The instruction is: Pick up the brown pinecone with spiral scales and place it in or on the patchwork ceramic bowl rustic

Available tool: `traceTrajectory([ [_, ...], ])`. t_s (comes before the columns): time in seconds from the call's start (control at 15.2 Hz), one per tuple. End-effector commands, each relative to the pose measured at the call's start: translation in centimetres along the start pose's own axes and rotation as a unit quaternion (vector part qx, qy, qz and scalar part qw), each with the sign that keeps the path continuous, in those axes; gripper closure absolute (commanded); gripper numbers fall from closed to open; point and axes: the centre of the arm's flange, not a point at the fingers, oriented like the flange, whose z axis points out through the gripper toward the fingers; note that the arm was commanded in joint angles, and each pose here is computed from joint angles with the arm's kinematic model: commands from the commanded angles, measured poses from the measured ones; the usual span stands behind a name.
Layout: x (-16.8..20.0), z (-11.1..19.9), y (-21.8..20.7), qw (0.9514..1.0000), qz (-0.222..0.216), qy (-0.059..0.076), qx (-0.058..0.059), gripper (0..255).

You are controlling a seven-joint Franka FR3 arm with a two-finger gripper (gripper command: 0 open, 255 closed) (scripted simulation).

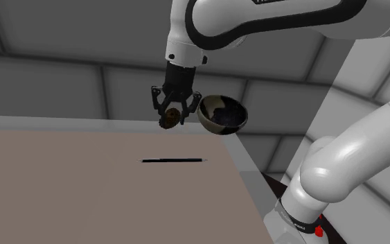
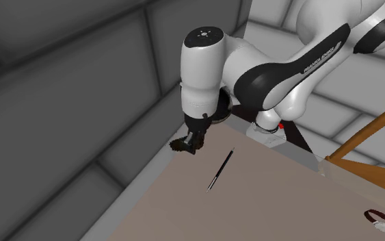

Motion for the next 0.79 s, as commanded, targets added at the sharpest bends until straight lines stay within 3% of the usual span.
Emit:
traceTrajectory([
  [0.0,-0.1,-1.2,0.0,1.0,0.0,0.0,0.0,255],
  [0.73,-0.3,-6.9,-0.6,1.0,0.0,0.0,0.0,255],
])
